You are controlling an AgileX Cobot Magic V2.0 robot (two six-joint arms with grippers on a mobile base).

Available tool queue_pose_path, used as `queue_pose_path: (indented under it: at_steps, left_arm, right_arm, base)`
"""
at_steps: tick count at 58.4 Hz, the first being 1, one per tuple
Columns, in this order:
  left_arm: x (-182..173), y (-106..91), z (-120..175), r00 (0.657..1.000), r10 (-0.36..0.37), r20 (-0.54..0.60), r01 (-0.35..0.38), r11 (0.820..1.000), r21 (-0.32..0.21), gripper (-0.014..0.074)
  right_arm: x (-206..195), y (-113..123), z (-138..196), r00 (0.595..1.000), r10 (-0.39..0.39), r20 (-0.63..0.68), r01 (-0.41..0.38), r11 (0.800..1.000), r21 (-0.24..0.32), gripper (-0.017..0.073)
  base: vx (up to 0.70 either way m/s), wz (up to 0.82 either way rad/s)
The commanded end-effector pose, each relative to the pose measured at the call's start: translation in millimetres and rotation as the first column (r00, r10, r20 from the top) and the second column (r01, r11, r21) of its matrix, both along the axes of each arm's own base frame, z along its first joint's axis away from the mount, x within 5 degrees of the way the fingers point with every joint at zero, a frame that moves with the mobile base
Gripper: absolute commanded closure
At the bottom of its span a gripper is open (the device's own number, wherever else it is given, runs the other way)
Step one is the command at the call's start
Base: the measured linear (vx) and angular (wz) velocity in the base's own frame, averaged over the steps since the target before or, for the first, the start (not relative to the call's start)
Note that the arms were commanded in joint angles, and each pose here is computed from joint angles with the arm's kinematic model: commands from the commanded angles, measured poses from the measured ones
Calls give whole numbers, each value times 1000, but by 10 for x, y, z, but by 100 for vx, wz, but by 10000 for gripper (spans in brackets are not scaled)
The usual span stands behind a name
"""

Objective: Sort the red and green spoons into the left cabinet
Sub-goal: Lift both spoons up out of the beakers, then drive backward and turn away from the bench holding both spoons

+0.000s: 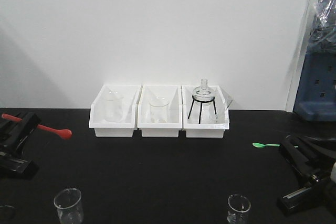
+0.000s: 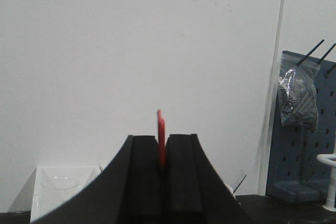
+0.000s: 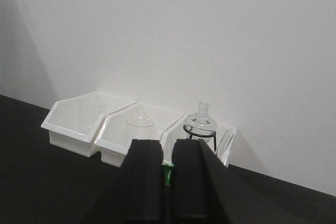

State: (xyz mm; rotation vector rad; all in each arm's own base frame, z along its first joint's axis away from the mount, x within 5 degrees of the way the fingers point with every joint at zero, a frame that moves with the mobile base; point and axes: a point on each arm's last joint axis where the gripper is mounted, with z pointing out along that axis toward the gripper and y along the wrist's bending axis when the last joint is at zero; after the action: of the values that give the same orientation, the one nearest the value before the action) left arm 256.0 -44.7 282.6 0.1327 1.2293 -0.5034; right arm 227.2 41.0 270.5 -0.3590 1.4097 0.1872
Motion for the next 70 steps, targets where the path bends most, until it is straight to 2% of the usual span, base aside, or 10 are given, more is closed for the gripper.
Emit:
queue_pose_path:
  at_steps: [1,34,70]
  left_arm:
    - [-137,-8,323,964,-39,262,62,995,-80,601]
    - [-137,-7,323,964,-38,262,61,995,-81,601]
    - [-137,-8,323,964,-39,262,62,995,-80,601]
  right_arm:
    - [-20,6,188,994,13,113,-17,999,34,568]
    - [-20,6,188,994,13,113,-17,999,34,568]
    - [-20,6,188,994,13,113,-17,999,34,568]
  base:
    - [0,0]
    - [-4,0]
    - [-21,4]
